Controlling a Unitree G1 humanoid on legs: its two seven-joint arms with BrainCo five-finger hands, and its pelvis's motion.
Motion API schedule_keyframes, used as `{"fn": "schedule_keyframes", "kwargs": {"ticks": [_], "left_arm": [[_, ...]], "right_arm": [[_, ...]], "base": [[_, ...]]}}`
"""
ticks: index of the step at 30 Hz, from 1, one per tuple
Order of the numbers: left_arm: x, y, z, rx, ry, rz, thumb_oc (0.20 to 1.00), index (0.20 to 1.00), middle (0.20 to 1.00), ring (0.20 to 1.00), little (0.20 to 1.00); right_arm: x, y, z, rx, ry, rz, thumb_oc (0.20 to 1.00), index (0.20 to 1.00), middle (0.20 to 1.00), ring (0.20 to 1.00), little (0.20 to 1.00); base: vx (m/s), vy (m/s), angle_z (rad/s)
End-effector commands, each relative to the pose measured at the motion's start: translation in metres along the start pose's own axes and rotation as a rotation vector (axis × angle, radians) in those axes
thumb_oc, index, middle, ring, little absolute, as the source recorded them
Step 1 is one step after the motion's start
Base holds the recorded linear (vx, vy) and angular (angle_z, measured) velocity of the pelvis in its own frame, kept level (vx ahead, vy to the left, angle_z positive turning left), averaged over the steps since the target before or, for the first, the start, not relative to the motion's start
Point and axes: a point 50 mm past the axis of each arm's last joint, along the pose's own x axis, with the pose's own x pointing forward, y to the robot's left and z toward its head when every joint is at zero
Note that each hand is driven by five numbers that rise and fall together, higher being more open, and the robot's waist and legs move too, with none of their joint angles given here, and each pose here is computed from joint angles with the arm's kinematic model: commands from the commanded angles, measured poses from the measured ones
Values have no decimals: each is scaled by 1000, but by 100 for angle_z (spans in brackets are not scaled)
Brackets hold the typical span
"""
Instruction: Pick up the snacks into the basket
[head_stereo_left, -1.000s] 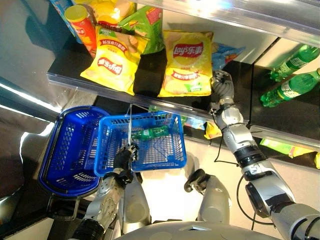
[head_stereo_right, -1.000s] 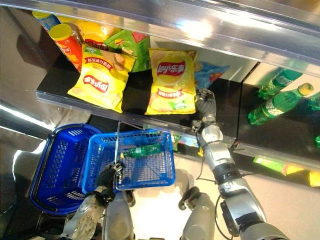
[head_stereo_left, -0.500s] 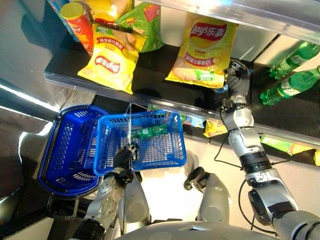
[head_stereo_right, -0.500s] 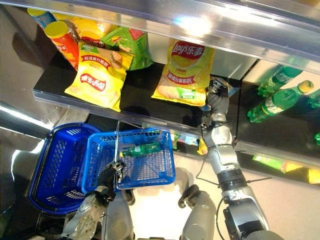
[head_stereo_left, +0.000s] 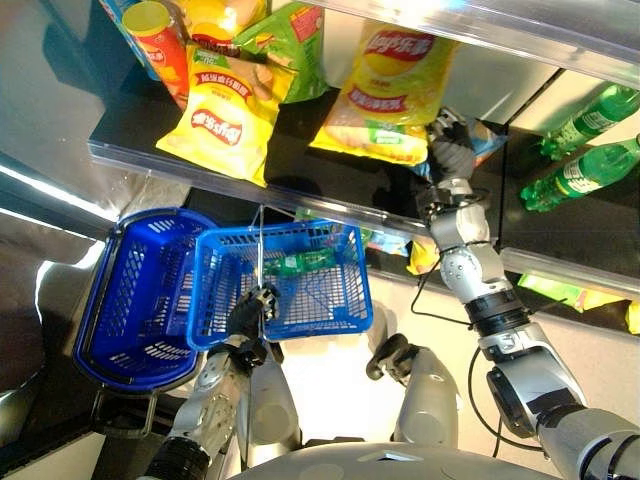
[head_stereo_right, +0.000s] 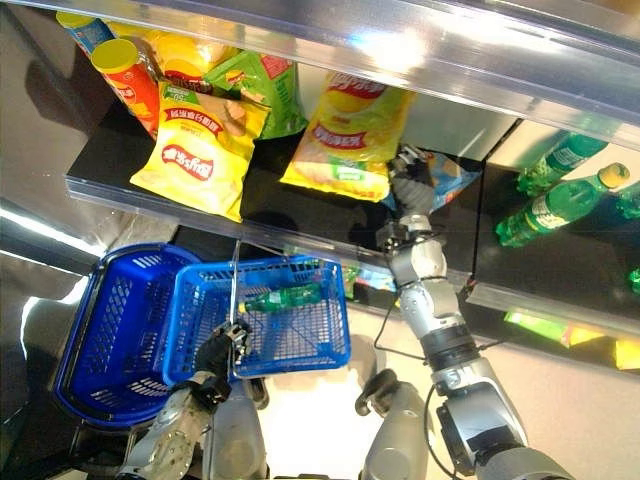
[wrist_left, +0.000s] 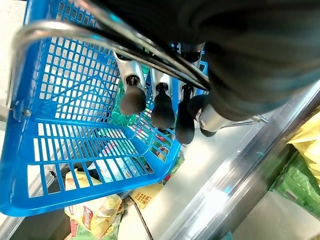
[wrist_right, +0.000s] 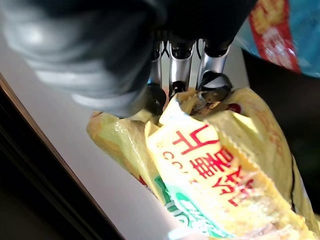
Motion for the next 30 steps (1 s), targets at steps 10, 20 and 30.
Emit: {"fn": "schedule_keyframes", "kwargs": {"ticks": [10,20,30], "left_arm": [[-10,-29,75,-76,-410,-142,200,200,200,200,200],[-13,-31,85,-103,-467,-152,200,200,200,200,200],[-19,-38,96,-110,-515,-204,200,200,200,200,200]], "right_arm": [[-21,3,-8,-168,29,128,200,200,200,200,200],[-53,-12,-21,-315,122,183,200,200,200,200,200],[-77,-26,-42,-513,276,287,200,200,200,200,200]], "base": [[0,0,0],[0,0,0],[0,0,0]]}}
